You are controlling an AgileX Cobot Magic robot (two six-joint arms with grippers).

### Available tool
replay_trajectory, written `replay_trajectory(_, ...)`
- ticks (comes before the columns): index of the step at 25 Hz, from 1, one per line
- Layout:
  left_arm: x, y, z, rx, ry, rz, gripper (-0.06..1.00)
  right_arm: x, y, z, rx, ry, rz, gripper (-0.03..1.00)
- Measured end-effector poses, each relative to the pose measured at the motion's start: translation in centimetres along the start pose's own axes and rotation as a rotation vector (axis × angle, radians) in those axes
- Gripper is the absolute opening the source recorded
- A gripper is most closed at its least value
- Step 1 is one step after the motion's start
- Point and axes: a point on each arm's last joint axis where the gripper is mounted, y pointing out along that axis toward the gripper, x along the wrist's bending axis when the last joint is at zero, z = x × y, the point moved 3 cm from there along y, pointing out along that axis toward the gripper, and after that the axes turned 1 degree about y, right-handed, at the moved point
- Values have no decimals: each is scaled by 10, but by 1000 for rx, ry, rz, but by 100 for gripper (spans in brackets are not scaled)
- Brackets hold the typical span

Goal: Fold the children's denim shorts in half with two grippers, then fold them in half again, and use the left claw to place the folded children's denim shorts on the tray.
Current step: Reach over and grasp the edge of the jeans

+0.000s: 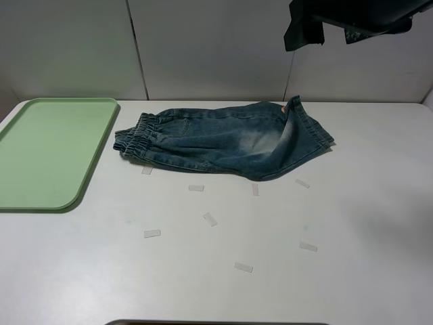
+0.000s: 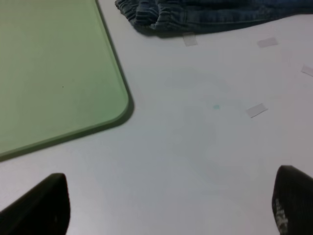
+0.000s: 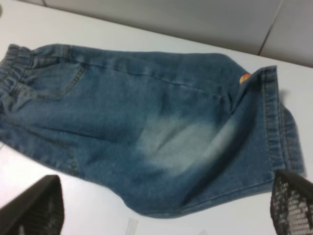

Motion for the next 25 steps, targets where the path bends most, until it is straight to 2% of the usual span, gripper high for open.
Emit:
replay_trajectory(5,0,0,0,0,0,0,82,-1,8,2,36,31,-79,58)
replay_trajectory(12,0,0,0,0,0,0,82,-26,66,16,167,69,-116,57)
replay_trajectory(18,0,0,0,0,0,0,82,-59,121,33,221,63,-74,57)
replay_trajectory(25,0,0,0,0,0,0,82,-101,163,32,180,97,8,57)
